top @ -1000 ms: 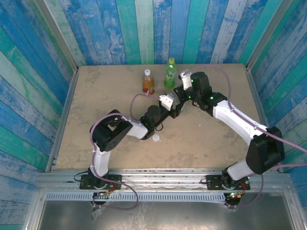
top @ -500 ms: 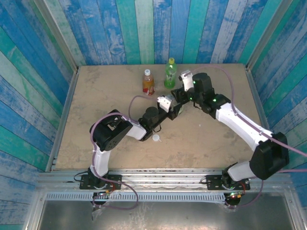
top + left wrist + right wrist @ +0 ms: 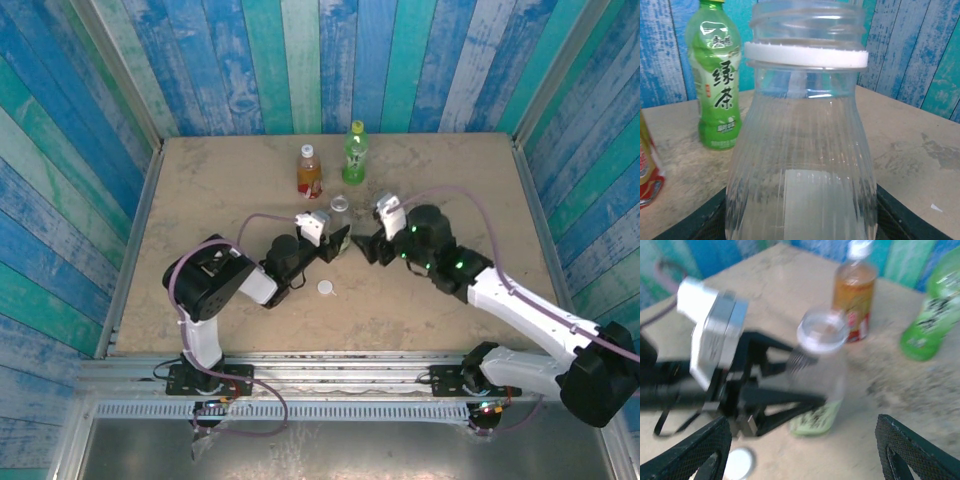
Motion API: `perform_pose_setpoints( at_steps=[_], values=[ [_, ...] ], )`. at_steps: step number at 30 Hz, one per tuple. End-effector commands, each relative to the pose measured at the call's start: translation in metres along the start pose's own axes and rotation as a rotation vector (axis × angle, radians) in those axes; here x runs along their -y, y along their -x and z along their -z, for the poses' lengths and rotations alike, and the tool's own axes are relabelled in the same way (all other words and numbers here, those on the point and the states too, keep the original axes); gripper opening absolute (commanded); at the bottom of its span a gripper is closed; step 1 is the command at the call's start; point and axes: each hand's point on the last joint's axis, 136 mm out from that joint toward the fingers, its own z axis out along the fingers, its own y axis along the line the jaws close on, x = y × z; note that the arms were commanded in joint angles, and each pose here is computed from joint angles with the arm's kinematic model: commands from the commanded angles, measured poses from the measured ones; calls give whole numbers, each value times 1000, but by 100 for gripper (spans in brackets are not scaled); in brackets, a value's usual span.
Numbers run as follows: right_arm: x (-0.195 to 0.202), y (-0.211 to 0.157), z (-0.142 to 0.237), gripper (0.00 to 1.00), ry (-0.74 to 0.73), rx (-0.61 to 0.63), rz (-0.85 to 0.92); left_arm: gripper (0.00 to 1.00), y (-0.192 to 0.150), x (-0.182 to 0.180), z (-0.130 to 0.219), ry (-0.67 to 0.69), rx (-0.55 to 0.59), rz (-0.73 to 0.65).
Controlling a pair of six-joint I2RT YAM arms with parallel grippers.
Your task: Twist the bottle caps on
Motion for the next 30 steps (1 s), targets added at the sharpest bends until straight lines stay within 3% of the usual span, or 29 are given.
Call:
perform_pose_setpoints(
  at_steps=[1,7,18,30],
  values=[
    [-27,-18,-5,78,73,-3,38,45,32,0,12,-4,68,-27],
    [-58,-73,-26,75,161,-111,145,46,27,-10,29,18,52,-3],
    [-67,-143,-62,70,235,-257,219,46,14,-19,41,48,-5,17],
    [-74,-175,-84,64,291,-318,261,46,6,-24,43,59,-18,29]
  ],
)
